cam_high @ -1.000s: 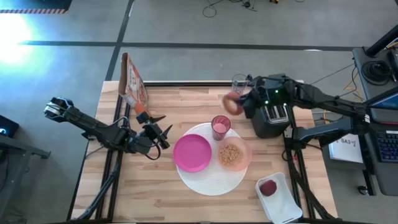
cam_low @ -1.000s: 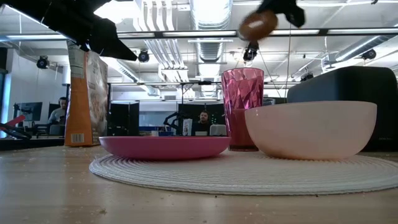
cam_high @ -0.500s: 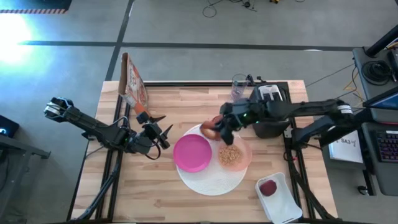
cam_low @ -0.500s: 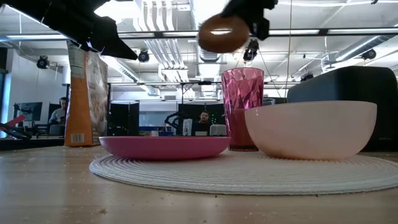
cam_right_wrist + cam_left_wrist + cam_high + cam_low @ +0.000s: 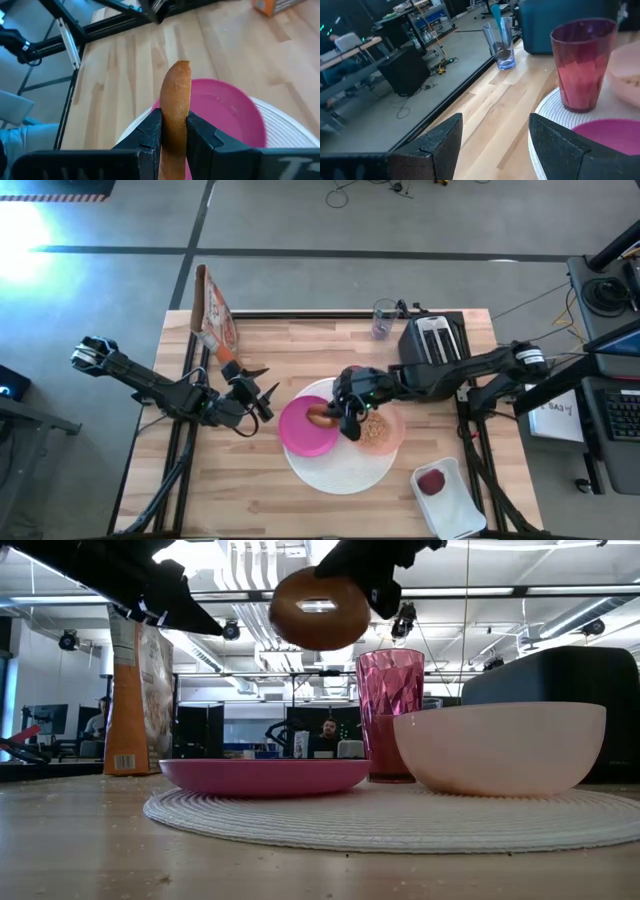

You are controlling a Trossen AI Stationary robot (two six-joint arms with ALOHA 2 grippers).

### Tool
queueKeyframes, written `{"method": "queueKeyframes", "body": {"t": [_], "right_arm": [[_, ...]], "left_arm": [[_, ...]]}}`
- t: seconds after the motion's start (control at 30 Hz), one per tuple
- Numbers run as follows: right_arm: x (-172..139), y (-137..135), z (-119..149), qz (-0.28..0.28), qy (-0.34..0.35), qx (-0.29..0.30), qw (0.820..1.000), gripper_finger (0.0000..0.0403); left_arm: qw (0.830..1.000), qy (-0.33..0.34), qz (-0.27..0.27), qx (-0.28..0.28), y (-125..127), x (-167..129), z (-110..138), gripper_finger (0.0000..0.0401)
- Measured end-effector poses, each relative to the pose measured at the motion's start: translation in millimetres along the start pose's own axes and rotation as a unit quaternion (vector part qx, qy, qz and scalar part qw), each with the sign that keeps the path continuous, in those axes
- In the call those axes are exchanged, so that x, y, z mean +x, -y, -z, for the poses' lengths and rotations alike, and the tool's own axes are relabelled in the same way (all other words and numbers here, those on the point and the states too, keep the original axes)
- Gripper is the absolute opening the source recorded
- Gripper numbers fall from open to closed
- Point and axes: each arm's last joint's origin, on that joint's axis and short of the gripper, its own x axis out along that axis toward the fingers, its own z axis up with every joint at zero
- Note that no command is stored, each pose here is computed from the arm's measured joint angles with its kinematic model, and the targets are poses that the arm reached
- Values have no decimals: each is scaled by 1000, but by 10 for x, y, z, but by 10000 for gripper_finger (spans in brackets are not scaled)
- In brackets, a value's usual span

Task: Arrange a breakfast setting
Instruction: Put the toasted bread on the pink plate

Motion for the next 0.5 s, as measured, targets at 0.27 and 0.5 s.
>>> {"method": "queueKeyframes", "body": {"t": [0.27, 0.5], "right_arm": [[256, -38, 108, -7, -13, -27, 1000, 56], [452, 8, 224, 0, -39, -70, 997, 56]], "left_arm": [[999, 7, -3, -48, -4, -3, -22, 213], [997, 22, 1, -76, 2, -8, -76, 213]]}}
